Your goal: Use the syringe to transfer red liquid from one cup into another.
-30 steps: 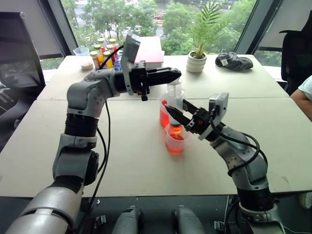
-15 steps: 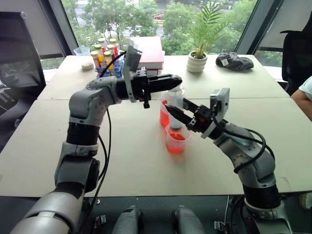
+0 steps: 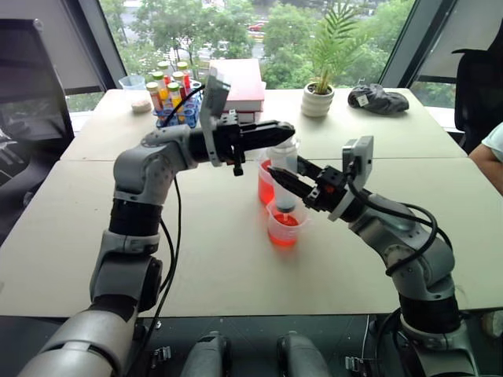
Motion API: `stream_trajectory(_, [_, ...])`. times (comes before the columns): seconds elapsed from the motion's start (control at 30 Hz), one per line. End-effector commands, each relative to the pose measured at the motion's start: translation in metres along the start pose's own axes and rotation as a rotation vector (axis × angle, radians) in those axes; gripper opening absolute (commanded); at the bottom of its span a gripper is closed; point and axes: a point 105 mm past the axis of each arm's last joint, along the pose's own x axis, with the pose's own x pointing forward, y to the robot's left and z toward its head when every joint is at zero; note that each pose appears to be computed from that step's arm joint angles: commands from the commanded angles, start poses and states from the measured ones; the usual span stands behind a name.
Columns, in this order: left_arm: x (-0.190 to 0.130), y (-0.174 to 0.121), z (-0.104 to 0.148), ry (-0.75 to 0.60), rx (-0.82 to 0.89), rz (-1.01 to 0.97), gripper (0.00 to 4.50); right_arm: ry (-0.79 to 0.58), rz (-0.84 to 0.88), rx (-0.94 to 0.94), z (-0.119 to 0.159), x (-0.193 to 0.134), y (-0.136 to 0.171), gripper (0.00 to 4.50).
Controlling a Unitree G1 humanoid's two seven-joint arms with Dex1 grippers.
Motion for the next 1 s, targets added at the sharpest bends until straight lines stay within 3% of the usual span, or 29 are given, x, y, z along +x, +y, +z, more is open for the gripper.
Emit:
stream_trajectory(0.03, [0.007, -0.003, -0.015, 0.058, -0.069, -0.038, 1.65, -0.201, -0.032, -0.12, 0.056, -0.006, 0.001, 1.44])
stream_trajectory(0.23, [-0.009, 0.013, 0.001, 0.024, -0.034, 0.05, 4.43, -0.163, -0.046, -0.089, 0.042, -0.004, 0.0, 1.44])
stream_trajectory(0.5, [-0.043, 0.03, 0.022, -0.045, -0.027, 0.189, 4.43, -0.146, -0.126, -0.047, 0.047, -0.006, -0.018, 1.44])
stream_trajectory(0.6, [-0.052, 0.026, 0.013, -0.008, -0.03, 0.209, 4.43, -0.121, -0.305, 0.003, 0.065, -0.012, -0.058, 1.44])
stream_trajectory(0.7, [-0.056, 0.019, -0.001, 0.045, -0.031, 0.204, 4.43, 0.067, -0.417, 0.056, 0.063, -0.027, -0.094, 1.44])
stream_trajectory(0.8, [-0.055, 0.014, -0.004, 0.045, -0.038, 0.2, 4.43, 0.271, -0.49, 0.155, 0.042, -0.042, -0.113, 1.44])
stream_trajectory(1.0, [-0.055, 0.009, -0.009, 0.041, -0.052, 0.204, 4.43, 0.594, -0.561, 0.314, -0.01, -0.067, -0.131, 1.44])
